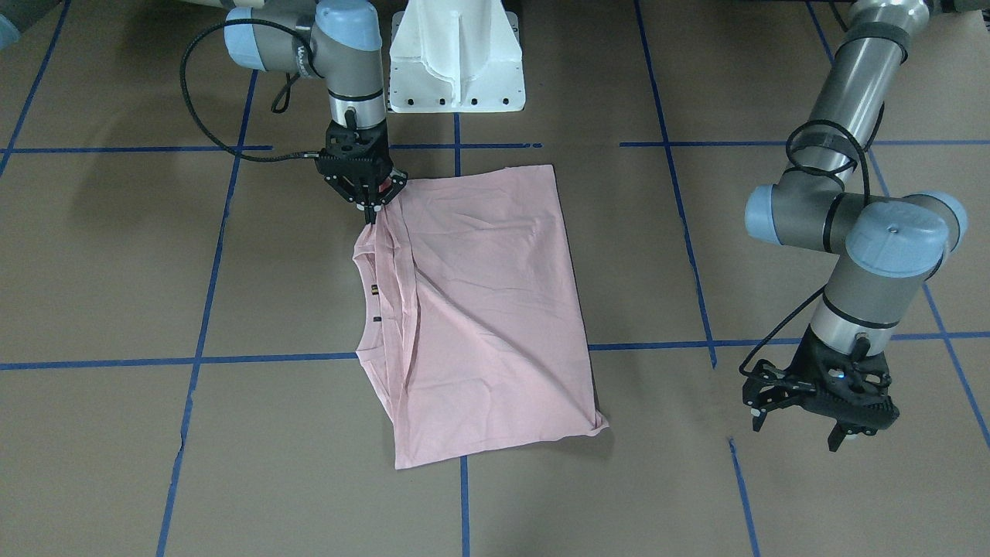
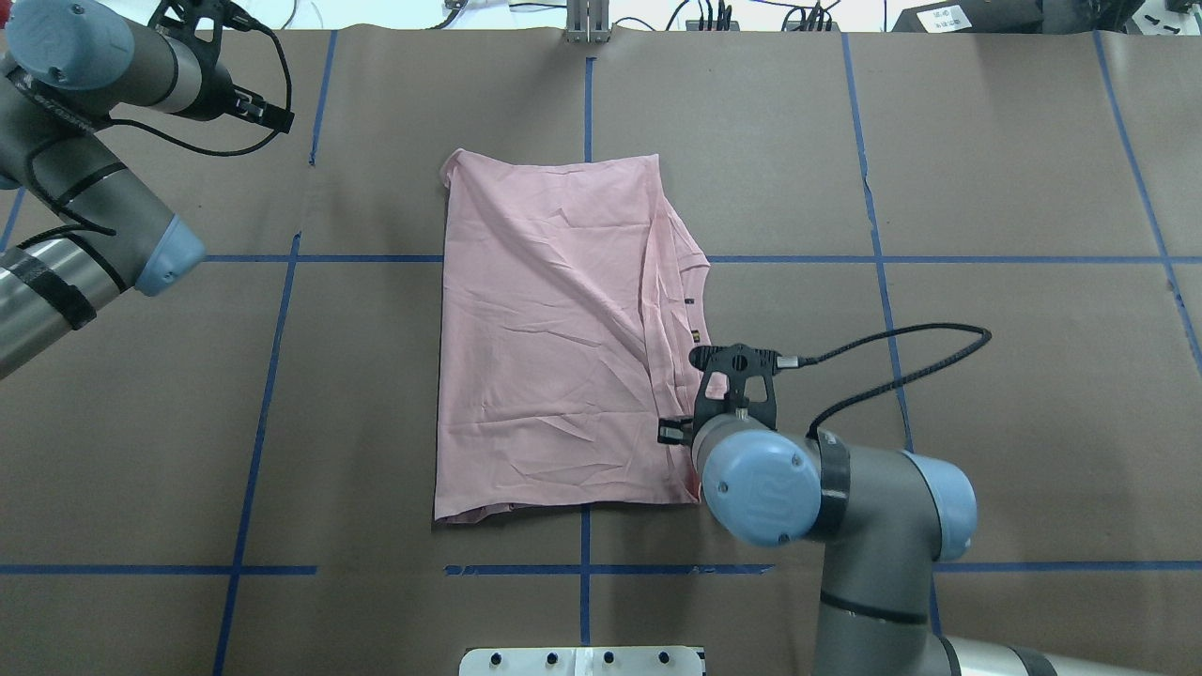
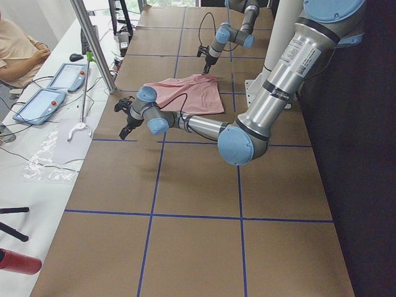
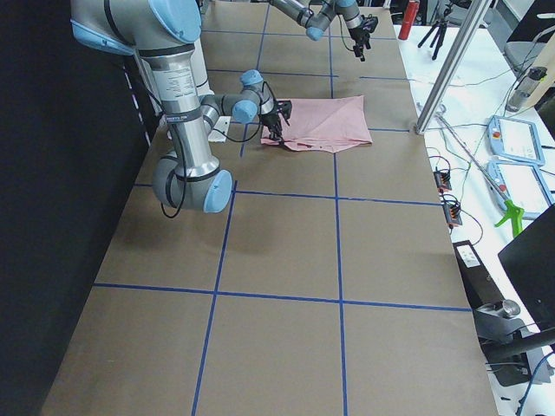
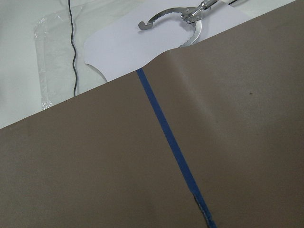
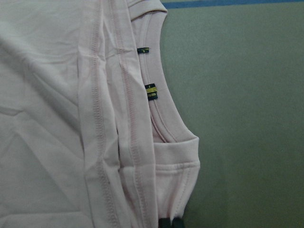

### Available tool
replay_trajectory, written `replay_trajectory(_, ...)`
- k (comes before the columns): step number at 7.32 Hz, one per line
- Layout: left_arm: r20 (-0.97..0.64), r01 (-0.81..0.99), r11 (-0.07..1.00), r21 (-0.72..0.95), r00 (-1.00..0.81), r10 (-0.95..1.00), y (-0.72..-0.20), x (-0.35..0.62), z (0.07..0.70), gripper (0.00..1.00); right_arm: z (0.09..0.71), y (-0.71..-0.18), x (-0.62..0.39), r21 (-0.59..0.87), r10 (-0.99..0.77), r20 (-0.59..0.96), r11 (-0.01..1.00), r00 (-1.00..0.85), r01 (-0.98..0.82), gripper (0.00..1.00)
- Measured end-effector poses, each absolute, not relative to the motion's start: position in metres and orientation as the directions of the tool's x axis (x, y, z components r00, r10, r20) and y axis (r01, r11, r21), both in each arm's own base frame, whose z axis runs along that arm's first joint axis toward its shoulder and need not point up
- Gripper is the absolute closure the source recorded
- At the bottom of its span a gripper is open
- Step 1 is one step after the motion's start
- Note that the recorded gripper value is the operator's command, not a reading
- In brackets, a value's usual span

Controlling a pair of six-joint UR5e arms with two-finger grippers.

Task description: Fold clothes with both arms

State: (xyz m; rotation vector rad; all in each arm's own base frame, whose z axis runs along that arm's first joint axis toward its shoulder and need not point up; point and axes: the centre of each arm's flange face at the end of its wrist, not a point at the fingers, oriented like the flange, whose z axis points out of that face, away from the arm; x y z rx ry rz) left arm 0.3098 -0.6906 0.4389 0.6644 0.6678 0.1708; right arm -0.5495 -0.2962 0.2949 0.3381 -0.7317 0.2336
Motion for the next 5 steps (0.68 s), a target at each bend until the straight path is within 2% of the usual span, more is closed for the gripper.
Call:
replay_trajectory(1,-0.518,0.059,0.782,0.621,0.779,0.353,-0.69,0.311,0.438,0.0,0.296,-0.281,-0.552,0.225,0.083,0.688,0.92,0.721,-0.32,0.01)
replay_trajectory(3,-0.532,0.051,0.786,0.616,0.763,0.368,-0.688,0.313,0.435,0.0,0.291,-0.27,-0.551,0.232,0.072,0.696,0.919,0.714,-0.319,0.0)
replay_trajectory(5,-0.608,0.051,0.804,0.593,0.683,0.405,-0.663,0.312,0.42,0.0,0.278,-0.264,-0.531,0.228,0.059,0.726,0.919,0.685,-0.321,0.0)
